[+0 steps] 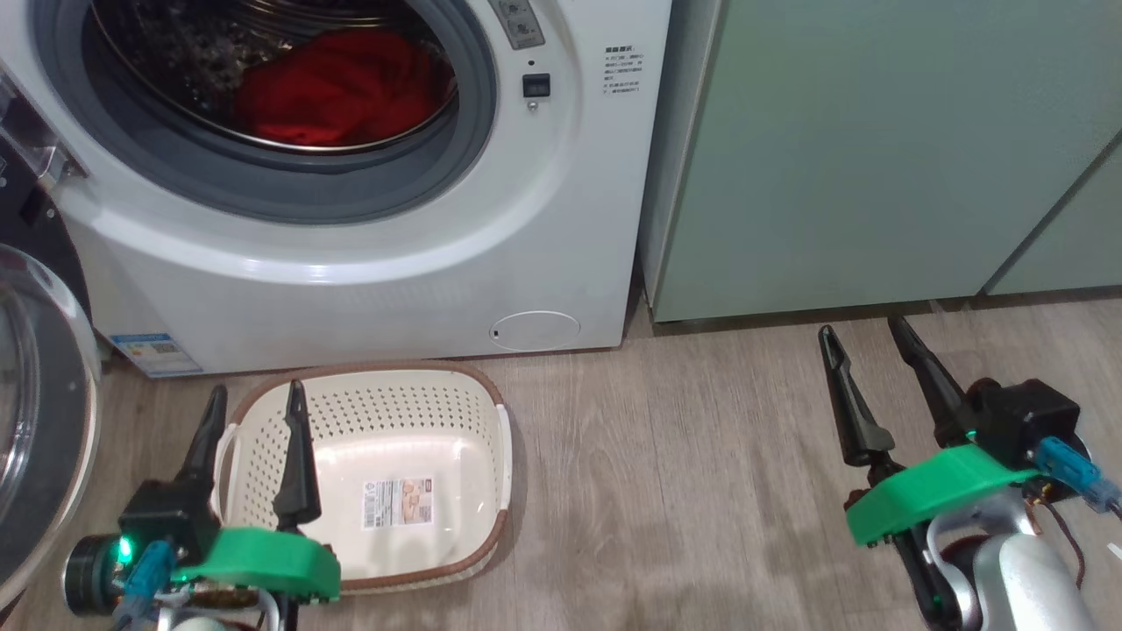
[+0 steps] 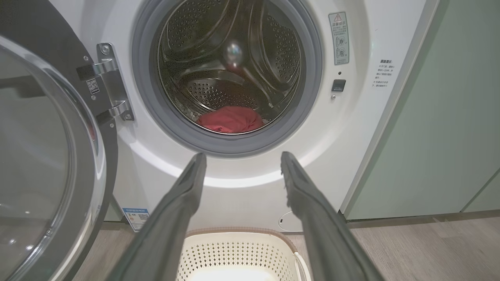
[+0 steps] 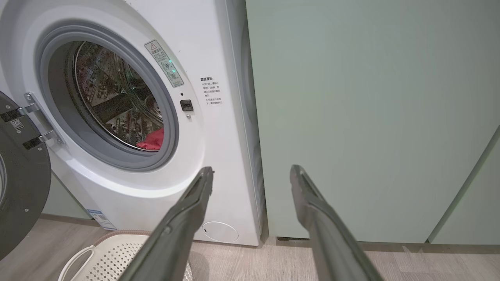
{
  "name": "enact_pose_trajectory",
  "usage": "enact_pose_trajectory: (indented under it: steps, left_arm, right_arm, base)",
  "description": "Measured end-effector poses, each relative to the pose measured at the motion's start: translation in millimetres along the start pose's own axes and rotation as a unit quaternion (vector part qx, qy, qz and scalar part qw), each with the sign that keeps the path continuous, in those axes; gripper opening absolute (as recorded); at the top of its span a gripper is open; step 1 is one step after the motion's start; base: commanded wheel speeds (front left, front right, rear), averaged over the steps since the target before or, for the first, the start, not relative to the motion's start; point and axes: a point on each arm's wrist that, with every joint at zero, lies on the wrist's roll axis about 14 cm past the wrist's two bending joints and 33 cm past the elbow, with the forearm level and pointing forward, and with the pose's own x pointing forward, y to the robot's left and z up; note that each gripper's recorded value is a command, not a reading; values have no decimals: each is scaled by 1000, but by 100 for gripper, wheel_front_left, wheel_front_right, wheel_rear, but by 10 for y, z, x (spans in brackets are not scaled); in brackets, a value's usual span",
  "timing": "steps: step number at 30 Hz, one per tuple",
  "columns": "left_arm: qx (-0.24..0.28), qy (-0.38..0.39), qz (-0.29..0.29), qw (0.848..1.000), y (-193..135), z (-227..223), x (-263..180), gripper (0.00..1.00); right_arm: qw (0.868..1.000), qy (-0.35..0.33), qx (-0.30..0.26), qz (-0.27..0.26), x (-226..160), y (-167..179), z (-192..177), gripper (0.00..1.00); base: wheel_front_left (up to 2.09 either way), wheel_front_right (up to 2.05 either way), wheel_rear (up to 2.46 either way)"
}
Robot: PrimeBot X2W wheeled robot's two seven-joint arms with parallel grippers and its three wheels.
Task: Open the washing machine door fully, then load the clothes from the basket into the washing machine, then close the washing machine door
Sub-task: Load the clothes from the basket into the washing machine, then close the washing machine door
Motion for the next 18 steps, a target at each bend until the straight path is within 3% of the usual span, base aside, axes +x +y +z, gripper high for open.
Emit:
enact_pose_trajectory:
  steps: [18]
  left_arm:
    - [3, 13, 4, 1000, 28, -87, -1, 100]
  right_arm:
    - [1000, 3, 0, 0, 20, -1, -10, 100]
  base:
    - [0, 0, 0]
